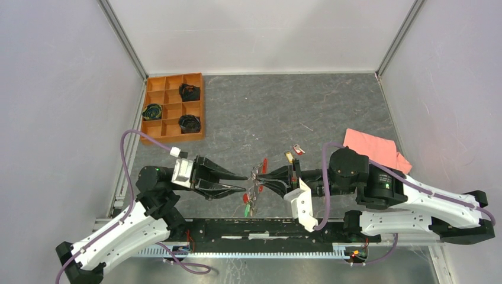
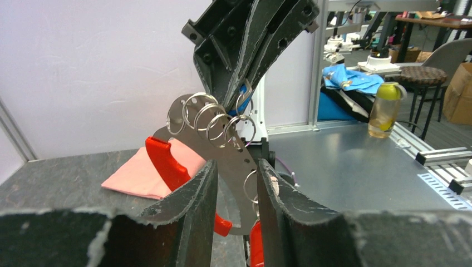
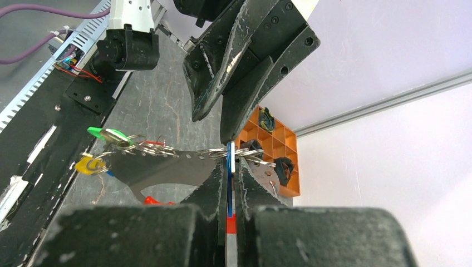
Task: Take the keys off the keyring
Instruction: Remove the key from the keyring.
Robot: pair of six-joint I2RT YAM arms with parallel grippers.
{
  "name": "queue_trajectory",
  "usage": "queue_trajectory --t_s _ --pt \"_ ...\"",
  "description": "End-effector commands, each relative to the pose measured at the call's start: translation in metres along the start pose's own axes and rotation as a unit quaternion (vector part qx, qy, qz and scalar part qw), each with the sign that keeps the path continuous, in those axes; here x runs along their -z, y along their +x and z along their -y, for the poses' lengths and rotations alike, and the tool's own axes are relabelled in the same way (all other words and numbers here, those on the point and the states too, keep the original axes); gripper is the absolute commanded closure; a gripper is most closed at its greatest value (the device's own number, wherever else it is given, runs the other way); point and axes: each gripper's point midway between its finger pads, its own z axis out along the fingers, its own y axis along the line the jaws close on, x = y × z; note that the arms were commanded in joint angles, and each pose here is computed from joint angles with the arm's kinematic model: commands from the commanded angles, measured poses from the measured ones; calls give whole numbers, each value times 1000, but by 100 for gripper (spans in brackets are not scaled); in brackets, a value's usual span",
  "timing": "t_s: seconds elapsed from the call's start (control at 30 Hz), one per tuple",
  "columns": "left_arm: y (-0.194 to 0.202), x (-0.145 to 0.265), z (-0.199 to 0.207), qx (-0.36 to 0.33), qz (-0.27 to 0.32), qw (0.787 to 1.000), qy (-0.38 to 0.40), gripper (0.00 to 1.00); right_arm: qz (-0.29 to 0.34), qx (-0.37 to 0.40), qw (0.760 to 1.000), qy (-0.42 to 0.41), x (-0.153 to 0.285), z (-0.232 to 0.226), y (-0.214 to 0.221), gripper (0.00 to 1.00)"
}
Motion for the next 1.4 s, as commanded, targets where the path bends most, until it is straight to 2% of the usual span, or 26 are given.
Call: queue_trajectory --t_s 0.0,0.17,0.27,0.47,0.63,0.8,0.97,1.23,1.37 --pt "-20 -2 15 -3 42 999 33 63 42 23 999 25 2 15 -22 100" --pt "-20 -3 17 3 39 998 39 65 33 14 998 46 2 24 -19 100" --pt "-17 -4 10 10 35 999 20 57 15 -13 997 72 1 35 -16 100" --pt "-2 -4 -29 50 6 995 -85 44 -67 -64 987 131 -2 54 12 100" --pt "16 4 -63 59 -23 982 -179 42 -123 -110 965 206 5 74 32 100" --pt "31 8 -80 70 -34 973 -219 41 -139 -143 948 248 7 79 43 100" --pt "42 14 -89 57 -30 968 -242 42 -127 -153 943 266 13 83 41 100" --pt "38 6 -75 39 6 980 -196 42 -117 -172 939 275 11 78 44 100" --pt "45 6 -79 44 8 977 -208 45 -105 -185 933 290 13 82 42 100"
